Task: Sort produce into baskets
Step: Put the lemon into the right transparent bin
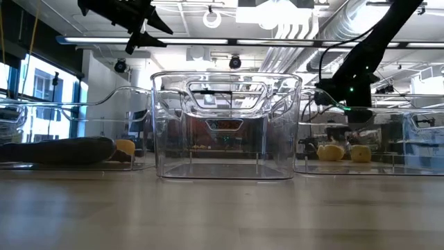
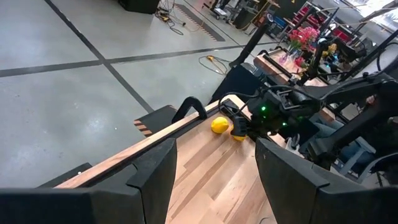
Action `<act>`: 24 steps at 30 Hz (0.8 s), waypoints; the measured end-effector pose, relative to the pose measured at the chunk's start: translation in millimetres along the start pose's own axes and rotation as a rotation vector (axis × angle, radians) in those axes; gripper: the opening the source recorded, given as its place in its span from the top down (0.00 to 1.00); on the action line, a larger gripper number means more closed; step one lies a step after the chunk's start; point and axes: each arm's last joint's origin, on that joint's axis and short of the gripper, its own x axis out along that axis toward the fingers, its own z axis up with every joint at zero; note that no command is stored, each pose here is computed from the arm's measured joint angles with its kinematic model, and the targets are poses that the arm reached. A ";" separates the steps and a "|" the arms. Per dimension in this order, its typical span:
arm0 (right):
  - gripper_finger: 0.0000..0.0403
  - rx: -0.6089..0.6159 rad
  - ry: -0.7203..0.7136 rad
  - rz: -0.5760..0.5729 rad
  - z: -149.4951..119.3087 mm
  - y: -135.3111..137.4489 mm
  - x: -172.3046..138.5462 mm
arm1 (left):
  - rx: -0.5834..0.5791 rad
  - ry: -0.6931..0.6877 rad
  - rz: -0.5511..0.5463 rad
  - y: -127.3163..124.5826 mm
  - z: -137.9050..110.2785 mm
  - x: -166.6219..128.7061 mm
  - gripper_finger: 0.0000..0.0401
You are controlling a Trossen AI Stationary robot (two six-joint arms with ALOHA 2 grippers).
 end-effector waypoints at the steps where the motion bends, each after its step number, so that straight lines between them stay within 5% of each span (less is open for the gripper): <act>1: 0.22 -0.005 0.004 -0.008 -0.8 0.1 1.8 | -0.002 0.000 0.000 0.0 0.0 0.0 0.48; 8: 0.27 -0.033 -0.011 -0.030 -1.1 -0.2 3.6 | -0.003 0.000 0.000 -0.1 -0.1 0.0 0.48; 17: 0.65 -0.229 0.029 -0.083 -5.5 -7.9 -2.6 | -0.055 0.000 -0.001 -0.2 -0.1 0.1 0.48; 24: 0.69 -0.357 -0.066 0.186 -9.4 -12.9 -61.2 | -0.081 -0.001 -0.001 0.0 0.1 0.0 0.48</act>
